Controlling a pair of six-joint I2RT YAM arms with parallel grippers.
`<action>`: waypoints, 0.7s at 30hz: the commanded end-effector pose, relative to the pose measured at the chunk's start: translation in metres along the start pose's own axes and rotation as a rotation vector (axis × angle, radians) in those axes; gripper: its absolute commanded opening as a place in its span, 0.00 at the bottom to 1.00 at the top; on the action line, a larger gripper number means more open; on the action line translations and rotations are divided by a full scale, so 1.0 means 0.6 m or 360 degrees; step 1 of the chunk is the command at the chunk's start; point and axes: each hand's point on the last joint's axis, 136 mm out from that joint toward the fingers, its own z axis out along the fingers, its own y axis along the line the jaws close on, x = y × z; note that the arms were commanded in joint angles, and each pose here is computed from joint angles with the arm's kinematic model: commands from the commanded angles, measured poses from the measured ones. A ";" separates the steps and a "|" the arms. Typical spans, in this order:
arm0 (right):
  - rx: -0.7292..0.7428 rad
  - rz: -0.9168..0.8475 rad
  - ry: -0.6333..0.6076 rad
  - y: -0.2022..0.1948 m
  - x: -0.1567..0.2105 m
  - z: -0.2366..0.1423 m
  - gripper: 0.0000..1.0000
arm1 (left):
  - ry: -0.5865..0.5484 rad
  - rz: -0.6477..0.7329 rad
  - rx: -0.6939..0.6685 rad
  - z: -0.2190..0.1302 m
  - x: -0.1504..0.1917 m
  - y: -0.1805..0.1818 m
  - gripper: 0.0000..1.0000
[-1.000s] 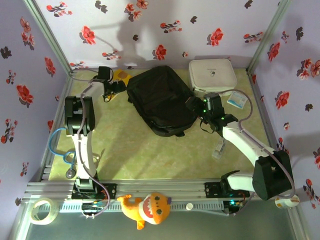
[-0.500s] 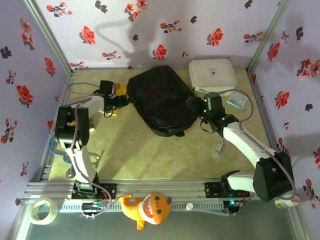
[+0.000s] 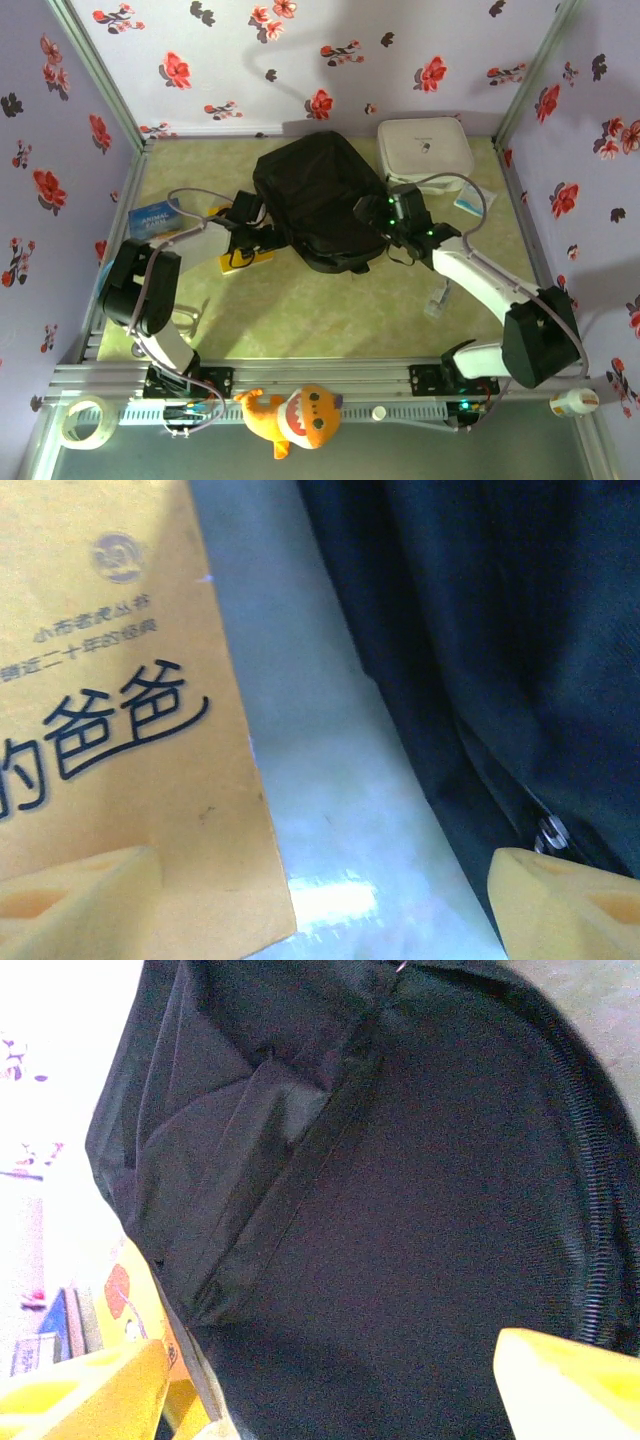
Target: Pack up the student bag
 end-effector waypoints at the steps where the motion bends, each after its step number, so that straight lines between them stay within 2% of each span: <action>1: 0.0013 -0.0171 -0.0005 0.042 0.006 0.004 0.84 | 0.0008 -0.0051 0.0041 -0.050 -0.002 -0.001 0.87; 6: -0.0042 -0.0468 0.0142 0.129 0.073 0.038 0.82 | -0.0195 -0.0196 -0.0005 -0.107 -0.052 0.068 0.92; 11: -0.0058 -0.0740 0.0325 0.199 0.162 0.094 0.74 | -0.0259 -0.0365 -0.0083 -0.119 -0.045 0.148 0.98; 18: -0.0034 -0.0920 0.0492 0.236 0.251 0.182 0.62 | -0.0252 -0.0516 -0.0127 -0.110 -0.021 0.199 1.00; 21: -0.0003 -0.0951 0.0536 0.234 0.272 0.214 0.55 | -0.0219 -0.0515 -0.0119 -0.101 -0.015 0.202 0.96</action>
